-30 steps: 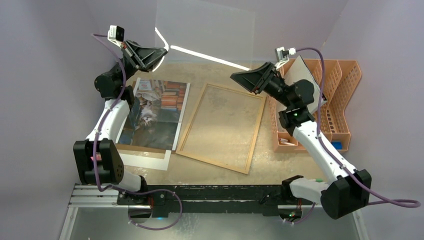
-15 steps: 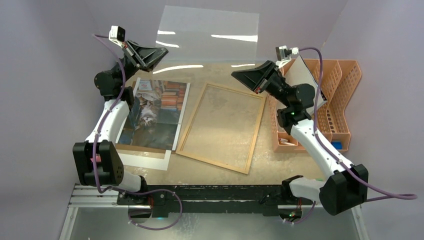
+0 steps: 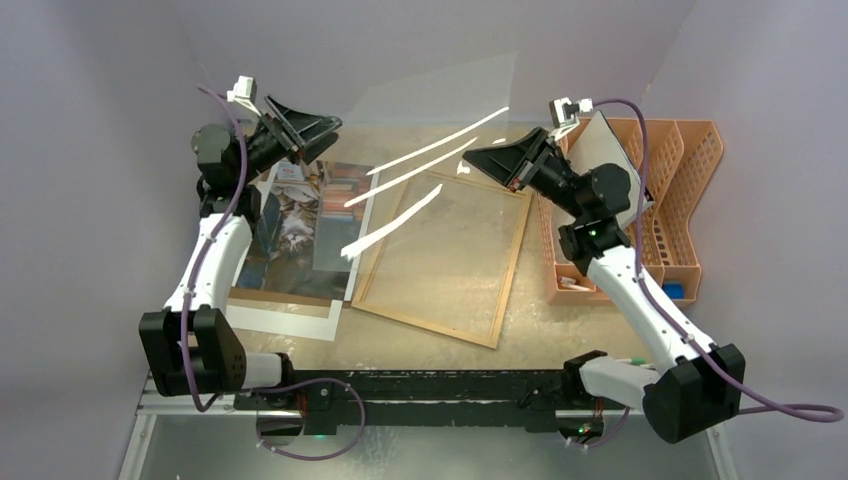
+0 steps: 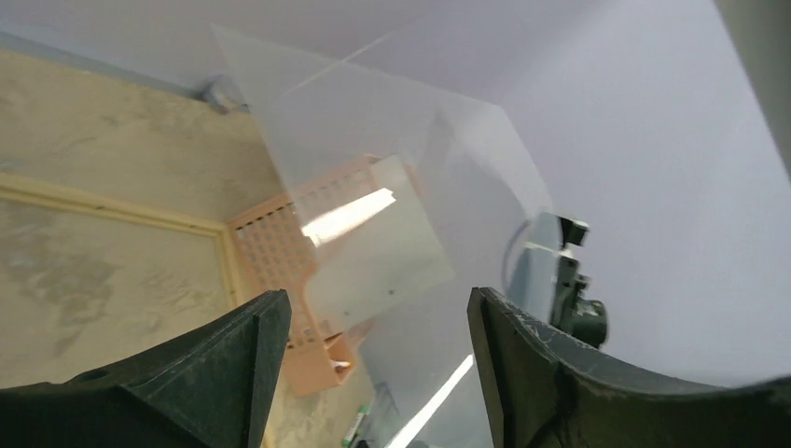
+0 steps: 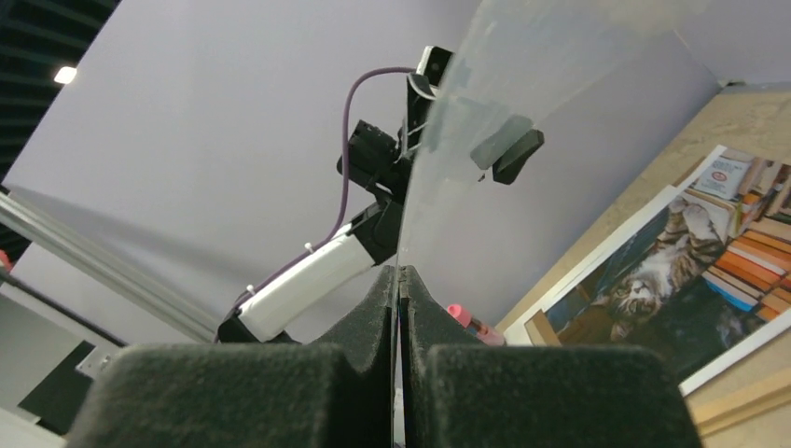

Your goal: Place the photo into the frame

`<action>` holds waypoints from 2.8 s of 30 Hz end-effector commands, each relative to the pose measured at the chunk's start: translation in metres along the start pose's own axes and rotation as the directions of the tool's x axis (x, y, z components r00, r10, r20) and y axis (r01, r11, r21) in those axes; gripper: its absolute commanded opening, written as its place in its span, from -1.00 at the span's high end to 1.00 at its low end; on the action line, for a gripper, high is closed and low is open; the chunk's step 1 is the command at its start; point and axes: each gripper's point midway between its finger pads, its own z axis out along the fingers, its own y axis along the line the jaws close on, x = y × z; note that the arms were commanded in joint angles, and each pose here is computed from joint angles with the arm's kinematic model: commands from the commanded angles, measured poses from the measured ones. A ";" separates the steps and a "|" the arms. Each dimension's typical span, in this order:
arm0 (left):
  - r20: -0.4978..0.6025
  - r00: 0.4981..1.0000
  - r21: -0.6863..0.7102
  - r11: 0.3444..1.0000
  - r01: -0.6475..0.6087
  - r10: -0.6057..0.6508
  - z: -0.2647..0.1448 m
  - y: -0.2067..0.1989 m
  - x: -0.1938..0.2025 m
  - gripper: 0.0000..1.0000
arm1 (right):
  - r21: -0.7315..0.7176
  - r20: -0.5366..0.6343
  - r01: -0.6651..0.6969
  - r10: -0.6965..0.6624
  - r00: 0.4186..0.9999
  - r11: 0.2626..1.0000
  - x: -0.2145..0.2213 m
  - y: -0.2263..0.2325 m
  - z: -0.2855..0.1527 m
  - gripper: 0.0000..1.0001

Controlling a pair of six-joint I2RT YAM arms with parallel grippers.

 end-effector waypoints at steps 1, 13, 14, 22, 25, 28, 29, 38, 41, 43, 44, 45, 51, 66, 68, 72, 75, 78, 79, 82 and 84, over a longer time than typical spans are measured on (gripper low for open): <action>-0.046 0.992 -0.222 0.967 -0.126 0.119 -0.020 0.054 -0.002 -0.47 | 0.091 0.056 0.051 -0.056 0.997 0.995 -0.011 -0.005 -0.006 1.00; -0.331 0.940 -0.603 0.748 -0.278 0.083 -0.048 0.212 0.077 -0.48 | 0.578 0.104 -0.001 -0.072 0.992 0.816 -0.018 -0.095 -0.040 1.00; -0.361 0.930 -0.609 0.737 -0.293 0.072 -0.046 0.221 0.087 -0.48 | 0.587 0.099 0.002 -0.074 0.992 0.810 -0.018 -0.097 -0.041 1.00; -0.544 0.839 -0.628 0.661 -0.411 0.005 -0.024 0.281 0.155 -0.38 | 0.681 0.098 0.015 -0.112 0.989 0.732 -0.030 -0.102 -0.051 1.00; -0.591 0.807 -0.631 0.616 -0.472 0.012 -0.020 0.299 0.169 -0.30 | 0.699 0.099 0.017 -0.121 0.988 0.715 -0.033 -0.102 -0.053 1.00; -0.612 0.791 -0.633 0.596 -0.494 0.006 -0.014 0.315 0.178 -0.26 | 0.706 0.100 0.012 -0.116 0.988 0.709 -0.032 -0.104 -0.055 1.00; -0.614 0.789 -0.644 0.577 -0.501 -0.001 -0.015 0.322 0.179 -0.25 | 0.704 0.099 0.010 -0.112 0.989 0.710 -0.030 -0.105 -0.054 1.00; -0.601 0.797 -0.708 0.497 -0.502 -0.051 -0.029 0.338 0.181 0.25 | 0.682 0.075 -0.004 -0.064 0.995 0.732 -0.020 -0.114 -0.047 1.00; -0.598 0.797 -0.727 0.474 -0.497 -0.084 -0.040 0.339 0.186 0.40 | 0.646 0.033 0.000 -0.029 0.999 0.763 -0.010 -0.116 -0.039 1.00; -0.594 0.796 -0.749 0.442 -0.494 -0.117 -0.050 0.343 0.189 0.48 | 0.624 0.010 0.000 -0.008 1.000 0.782 -0.005 -0.118 -0.034 1.00; -0.592 0.795 -0.759 0.426 -0.493 -0.132 -0.055 0.345 0.191 0.50 | 0.614 0.000 -0.003 0.003 1.000 0.789 -0.002 -0.119 -0.033 1.00; -0.589 0.795 -0.768 0.408 -0.494 -0.144 -0.060 0.346 0.192 0.52 | 0.607 -0.009 -0.004 0.012 1.000 0.795 0.001 -0.121 -0.031 1.00; -0.567 0.803 -0.808 0.313 -0.499 -0.185 -0.087 0.344 0.193 0.60 | 0.592 -0.054 -0.004 0.044 0.998 0.806 0.012 -0.130 -0.028 1.00; -0.480 0.819 -0.875 0.235 -0.423 -0.313 -0.132 0.335 0.209 0.66 | 0.492 -0.148 0.128 -0.062 0.987 0.861 0.012 -0.118 -0.016 1.00; -0.468 0.824 -0.878 0.275 -0.392 -0.318 -0.132 0.328 0.215 0.64 | 0.492 -0.163 0.143 -0.071 0.984 0.859 0.011 -0.120 -0.014 1.00; -0.445 0.844 -0.880 0.319 -0.350 -0.301 -0.123 0.316 0.208 0.54 | 0.460 -0.201 0.124 -0.033 0.979 0.879 0.026 -0.126 -0.010 1.00; -0.411 0.868 -0.885 0.350 -0.307 -0.278 -0.113 0.304 0.193 0.39 | 0.453 -0.218 0.111 -0.010 0.976 0.885 0.037 -0.135 -0.010 1.00; -0.372 0.895 -0.890 0.369 -0.269 -0.245 -0.106 0.289 0.173 0.23 | 0.438 -0.213 0.101 -0.006 0.977 0.893 0.037 -0.134 -0.002 1.00; -0.355 0.905 -0.891 0.377 -0.252 -0.235 -0.104 0.283 0.166 0.20 | 0.434 -0.208 0.102 -0.010 0.978 0.895 0.035 -0.133 0.002 1.00; -0.309 0.930 -0.895 0.391 -0.215 -0.197 -0.102 0.267 0.144 0.14 | 0.422 -0.209 0.096 -0.006 0.978 0.901 0.037 -0.131 0.014 1.00; -0.281 0.946 -0.897 0.395 -0.198 -0.164 -0.102 0.258 0.128 0.13 | 0.414 -0.211 0.090 -0.001 0.977 0.906 0.041 -0.129 0.022 1.00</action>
